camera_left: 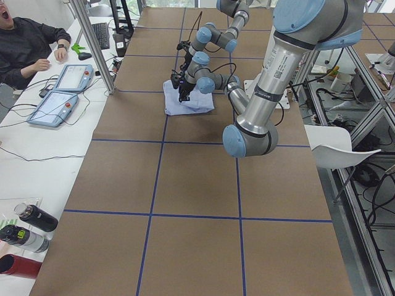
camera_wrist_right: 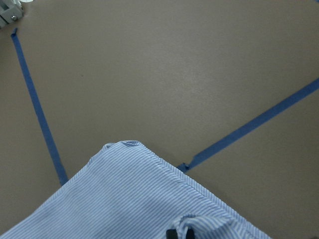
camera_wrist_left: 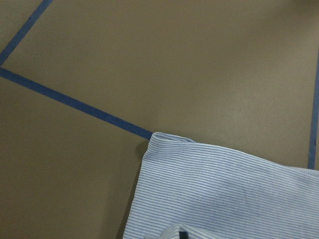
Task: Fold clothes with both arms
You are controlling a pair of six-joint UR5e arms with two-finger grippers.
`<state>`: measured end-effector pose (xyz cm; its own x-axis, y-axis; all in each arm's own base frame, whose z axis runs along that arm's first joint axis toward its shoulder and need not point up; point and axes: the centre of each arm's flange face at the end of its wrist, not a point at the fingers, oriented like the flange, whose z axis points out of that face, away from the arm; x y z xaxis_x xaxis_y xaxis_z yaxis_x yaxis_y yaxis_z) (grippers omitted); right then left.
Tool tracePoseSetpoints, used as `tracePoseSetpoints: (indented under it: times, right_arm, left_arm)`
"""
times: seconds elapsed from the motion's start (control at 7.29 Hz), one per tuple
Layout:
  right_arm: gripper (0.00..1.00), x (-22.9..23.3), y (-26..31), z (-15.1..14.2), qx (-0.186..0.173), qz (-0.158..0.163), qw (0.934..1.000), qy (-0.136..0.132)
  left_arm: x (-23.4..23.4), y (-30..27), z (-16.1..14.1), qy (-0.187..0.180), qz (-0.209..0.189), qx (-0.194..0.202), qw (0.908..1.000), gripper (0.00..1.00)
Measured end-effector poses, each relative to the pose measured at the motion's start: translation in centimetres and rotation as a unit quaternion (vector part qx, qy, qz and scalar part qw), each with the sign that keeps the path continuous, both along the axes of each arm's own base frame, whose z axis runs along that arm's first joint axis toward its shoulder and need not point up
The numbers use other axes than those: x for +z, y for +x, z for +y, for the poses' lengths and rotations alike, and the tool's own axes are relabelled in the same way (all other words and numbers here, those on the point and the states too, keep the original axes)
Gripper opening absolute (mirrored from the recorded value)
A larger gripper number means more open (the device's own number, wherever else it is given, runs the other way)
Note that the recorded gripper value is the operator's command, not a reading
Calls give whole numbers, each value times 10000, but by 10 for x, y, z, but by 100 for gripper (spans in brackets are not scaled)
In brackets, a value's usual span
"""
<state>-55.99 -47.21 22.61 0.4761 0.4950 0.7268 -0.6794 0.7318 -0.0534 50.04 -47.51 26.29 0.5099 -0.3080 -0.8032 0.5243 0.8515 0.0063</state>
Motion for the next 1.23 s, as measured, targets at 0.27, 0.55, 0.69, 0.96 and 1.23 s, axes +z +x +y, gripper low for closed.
tracePoseSetpoints:
  times: [0.27, 0.55, 0.69, 0.96, 1.23]
  right_arm:
    - [100, -17, -13, -35, -103, -36, 9999, -50]
    - [100, -33, 10, -77, -404, -248, 9983, -347]
    - [100, -42, 23, -89, -581, -380, 9965, -457]
    - [100, -48, 20, -85, -885, -422, 9941, -462]
    - [100, -43, 33, -89, -1545, 55, 9879, -128]
  left_arm:
    - [-4, 2, -15, 146, 132, -30, 9998, 100]
    - [-13, -25, -36, 227, 372, 385, 9983, 100]
    - [-15, -48, -49, 288, 449, 795, 9954, 100]
    - [0, -90, -60, 707, 290, 1414, 9870, 100]
    - [34, -150, -64, 1159, -3, 1953, 9739, 100]
